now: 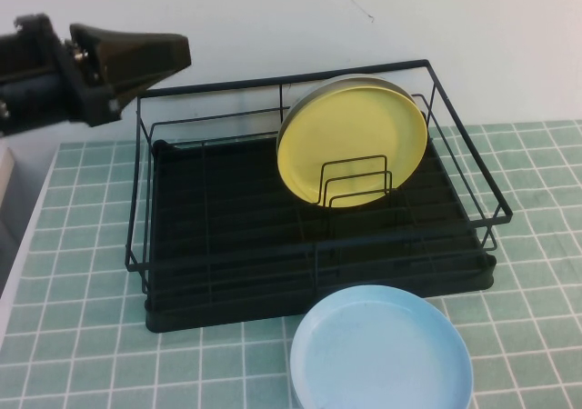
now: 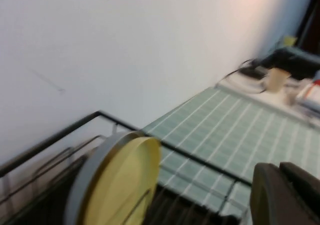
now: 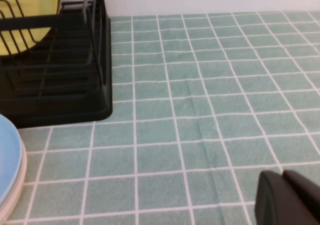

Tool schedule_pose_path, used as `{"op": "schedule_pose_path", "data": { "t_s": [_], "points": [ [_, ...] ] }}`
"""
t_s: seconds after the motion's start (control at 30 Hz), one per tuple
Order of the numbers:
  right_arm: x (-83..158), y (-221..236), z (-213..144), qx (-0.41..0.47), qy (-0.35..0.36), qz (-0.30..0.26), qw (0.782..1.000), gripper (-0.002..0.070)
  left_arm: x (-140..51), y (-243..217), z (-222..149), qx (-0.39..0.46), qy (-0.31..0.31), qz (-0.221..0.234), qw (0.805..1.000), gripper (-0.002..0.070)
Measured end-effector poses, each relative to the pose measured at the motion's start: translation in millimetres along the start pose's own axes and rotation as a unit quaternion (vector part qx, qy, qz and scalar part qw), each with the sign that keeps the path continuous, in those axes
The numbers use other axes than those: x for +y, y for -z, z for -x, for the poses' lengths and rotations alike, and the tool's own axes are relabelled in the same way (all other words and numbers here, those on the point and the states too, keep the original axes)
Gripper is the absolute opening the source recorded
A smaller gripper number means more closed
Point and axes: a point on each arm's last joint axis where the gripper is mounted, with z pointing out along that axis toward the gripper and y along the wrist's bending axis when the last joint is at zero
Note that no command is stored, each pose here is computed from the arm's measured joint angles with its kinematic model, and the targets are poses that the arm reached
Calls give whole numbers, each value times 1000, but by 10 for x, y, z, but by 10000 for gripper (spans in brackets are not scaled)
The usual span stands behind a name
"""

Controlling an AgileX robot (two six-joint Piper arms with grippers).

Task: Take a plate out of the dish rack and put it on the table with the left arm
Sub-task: Grasp the plate from the shelf

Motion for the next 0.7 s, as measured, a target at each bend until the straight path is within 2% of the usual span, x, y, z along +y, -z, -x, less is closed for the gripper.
{"op": "schedule_pose_path", "data": {
  "t_s": [0.1, 0.2, 0.37, 0.5, 0.6, 0.7],
  "points": [
    [0, 0, 0, 0, 0, 0, 1000, -1, 32, -89, 99, 51, -56, 68, 995, -3],
    [0, 0, 0, 0, 0, 0, 1000, -1, 10, -212, 142, 104, -115, 124, 980, -3],
    [0, 0, 0, 0, 0, 0, 1000, -1, -61, -510, 142, 122, -162, 142, 969, -3],
    [0, 0, 0, 0, 0, 0, 1000, -1, -5, -803, -9, 128, -171, 155, 965, 3],
    [0, 0, 0, 0, 0, 0, 1000, -1, 82, -1009, -171, 139, -174, 165, 961, 53],
    [0, 0, 0, 0, 0, 0, 1000, -1, 148, -1201, -320, 144, -183, 176, 956, 162]
  ]
}}
